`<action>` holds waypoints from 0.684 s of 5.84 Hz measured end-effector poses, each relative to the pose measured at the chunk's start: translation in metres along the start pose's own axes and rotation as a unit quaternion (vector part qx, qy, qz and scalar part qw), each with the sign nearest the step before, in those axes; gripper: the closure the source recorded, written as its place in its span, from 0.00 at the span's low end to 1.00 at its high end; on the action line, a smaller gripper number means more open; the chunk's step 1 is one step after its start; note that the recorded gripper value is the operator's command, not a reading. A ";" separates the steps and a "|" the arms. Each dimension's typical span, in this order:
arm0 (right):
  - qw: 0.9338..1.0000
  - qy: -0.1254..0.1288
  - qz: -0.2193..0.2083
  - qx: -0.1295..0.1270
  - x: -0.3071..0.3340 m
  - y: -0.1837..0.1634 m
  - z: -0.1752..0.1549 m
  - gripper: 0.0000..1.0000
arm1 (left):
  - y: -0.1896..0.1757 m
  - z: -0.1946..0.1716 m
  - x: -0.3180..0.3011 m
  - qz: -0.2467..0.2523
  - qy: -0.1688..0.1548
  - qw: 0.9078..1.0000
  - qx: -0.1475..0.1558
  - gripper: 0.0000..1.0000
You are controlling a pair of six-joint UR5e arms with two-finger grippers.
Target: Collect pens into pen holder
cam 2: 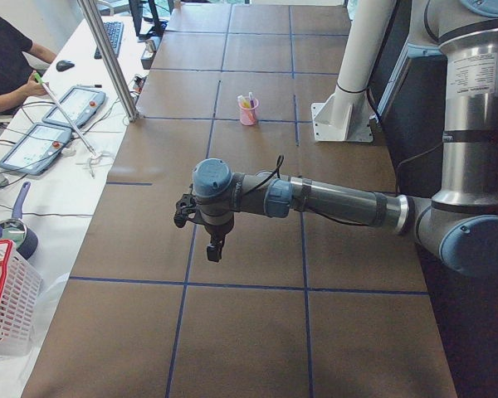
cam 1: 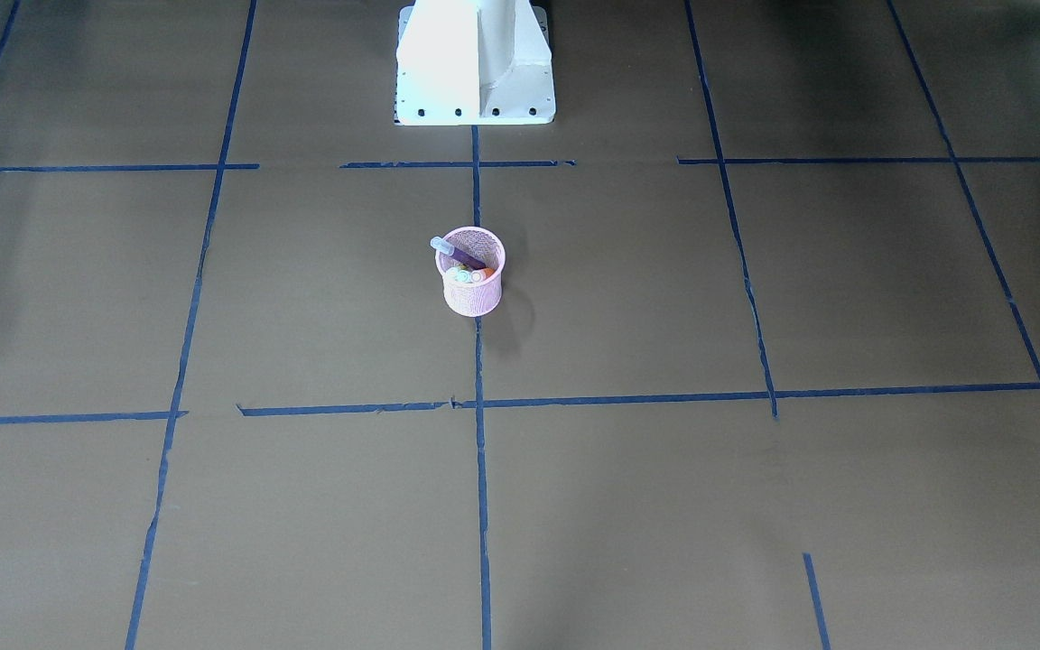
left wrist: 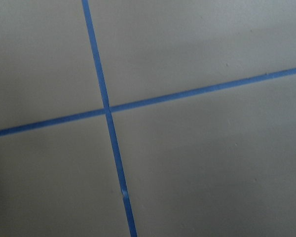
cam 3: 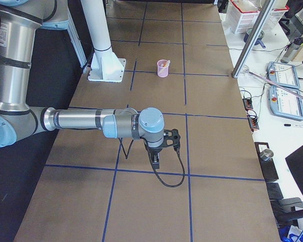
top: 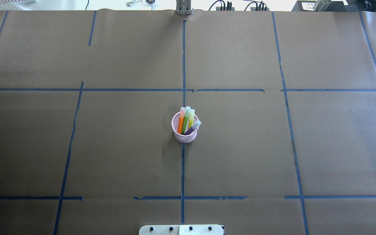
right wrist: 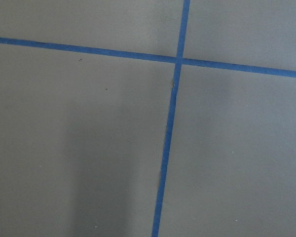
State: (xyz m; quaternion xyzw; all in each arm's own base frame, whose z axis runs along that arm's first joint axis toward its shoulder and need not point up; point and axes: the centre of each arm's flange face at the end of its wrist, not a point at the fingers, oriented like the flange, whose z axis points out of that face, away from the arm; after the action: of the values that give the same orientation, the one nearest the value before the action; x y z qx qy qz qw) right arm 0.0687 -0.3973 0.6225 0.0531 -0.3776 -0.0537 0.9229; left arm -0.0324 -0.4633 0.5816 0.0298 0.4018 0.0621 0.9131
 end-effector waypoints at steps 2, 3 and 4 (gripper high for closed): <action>1.000 -0.012 0.020 -0.011 0.007 0.008 0.010 0.00 | 0.012 0.013 -0.017 -0.017 0.000 1.000 -0.019 0.00; 0.999 -0.022 0.041 -0.015 0.011 0.009 0.016 0.00 | 0.019 0.017 -0.022 -0.009 -0.003 1.000 -0.010 0.00; 0.998 -0.024 0.050 -0.022 0.019 0.011 0.025 0.00 | 0.026 0.022 -0.028 -0.008 -0.007 1.000 -0.007 0.00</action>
State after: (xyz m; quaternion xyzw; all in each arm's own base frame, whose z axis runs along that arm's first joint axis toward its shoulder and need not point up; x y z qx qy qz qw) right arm 0.0654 -0.3907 0.6545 0.0127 -0.4008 -0.0166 0.9159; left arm -0.0375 -0.4413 0.6194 0.0211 0.3950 0.0572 0.9166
